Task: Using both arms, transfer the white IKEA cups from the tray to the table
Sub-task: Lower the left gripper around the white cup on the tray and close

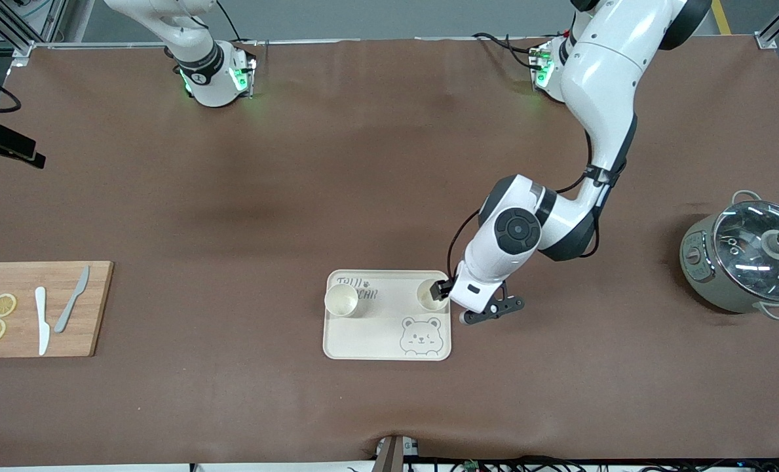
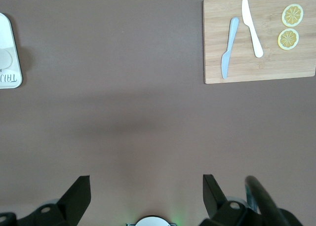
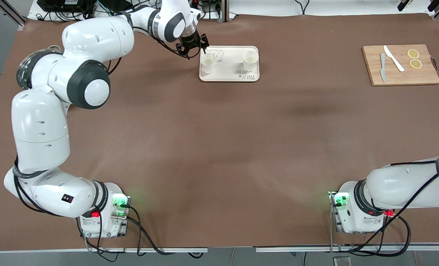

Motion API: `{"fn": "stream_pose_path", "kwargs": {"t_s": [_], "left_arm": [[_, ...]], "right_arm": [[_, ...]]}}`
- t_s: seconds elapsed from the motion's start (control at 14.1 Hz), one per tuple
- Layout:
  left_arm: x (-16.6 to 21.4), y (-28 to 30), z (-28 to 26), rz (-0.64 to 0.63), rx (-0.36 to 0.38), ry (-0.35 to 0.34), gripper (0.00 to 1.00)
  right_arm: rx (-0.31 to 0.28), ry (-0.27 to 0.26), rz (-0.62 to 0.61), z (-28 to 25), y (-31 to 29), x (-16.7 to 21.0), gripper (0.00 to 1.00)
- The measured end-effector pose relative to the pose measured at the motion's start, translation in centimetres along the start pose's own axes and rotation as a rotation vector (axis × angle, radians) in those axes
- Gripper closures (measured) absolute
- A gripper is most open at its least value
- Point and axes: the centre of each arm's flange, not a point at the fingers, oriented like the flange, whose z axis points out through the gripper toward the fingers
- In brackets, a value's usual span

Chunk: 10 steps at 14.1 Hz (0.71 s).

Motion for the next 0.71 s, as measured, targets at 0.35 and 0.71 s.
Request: {"fn": "stream_pose_path", "kwargs": {"t_s": [0.35,0.71], "left_arm": [[-0.9,0.1,3.1,0.008,0.021,-0.030,0.29],[-0.8,-0.1,5.0,0.004,0.008,-0.022,0.59]], "right_arm": [[0.000,0.004,0.001,-0.1,0.0,0.0,0.00],[-0.001,0.014,0.001,-0.1,0.0,0.3,0.00]]}}
